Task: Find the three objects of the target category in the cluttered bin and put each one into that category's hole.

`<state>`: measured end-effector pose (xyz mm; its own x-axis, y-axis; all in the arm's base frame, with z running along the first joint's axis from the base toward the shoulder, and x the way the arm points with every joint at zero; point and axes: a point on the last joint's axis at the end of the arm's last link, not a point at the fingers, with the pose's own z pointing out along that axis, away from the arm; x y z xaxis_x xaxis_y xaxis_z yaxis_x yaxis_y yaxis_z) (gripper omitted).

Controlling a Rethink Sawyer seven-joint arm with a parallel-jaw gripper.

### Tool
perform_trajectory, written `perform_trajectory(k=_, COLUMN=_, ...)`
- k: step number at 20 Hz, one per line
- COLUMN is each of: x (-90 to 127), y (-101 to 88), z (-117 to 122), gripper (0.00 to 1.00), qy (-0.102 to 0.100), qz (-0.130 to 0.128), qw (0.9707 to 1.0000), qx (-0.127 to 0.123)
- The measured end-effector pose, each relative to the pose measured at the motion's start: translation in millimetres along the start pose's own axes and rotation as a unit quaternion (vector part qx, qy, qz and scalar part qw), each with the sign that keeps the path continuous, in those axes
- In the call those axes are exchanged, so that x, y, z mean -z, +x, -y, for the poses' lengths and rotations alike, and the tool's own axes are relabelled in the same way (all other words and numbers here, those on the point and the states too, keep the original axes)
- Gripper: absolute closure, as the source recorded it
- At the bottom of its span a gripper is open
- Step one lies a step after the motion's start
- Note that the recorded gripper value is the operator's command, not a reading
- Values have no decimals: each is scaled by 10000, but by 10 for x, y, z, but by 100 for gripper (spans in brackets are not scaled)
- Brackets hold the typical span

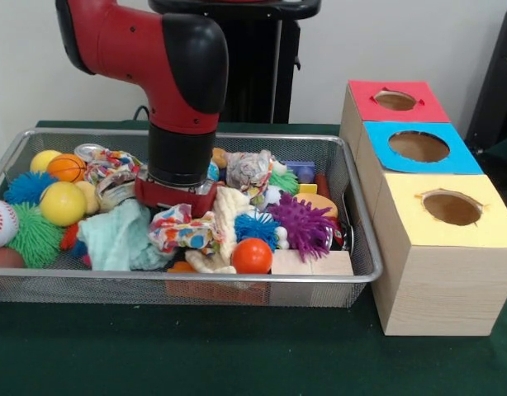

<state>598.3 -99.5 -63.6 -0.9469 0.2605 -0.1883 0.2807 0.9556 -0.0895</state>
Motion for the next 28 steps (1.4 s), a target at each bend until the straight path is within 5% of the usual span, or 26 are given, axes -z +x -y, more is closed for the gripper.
perform_trajectory(k=18, x=67, y=89, z=-130, gripper=0, qy=-34, qz=-150, qw=9992, qx=-364)
perform_trajectory(k=28, x=430, y=205, z=-406, gripper=0, qy=144, qz=-250, qw=9995, qx=-139)
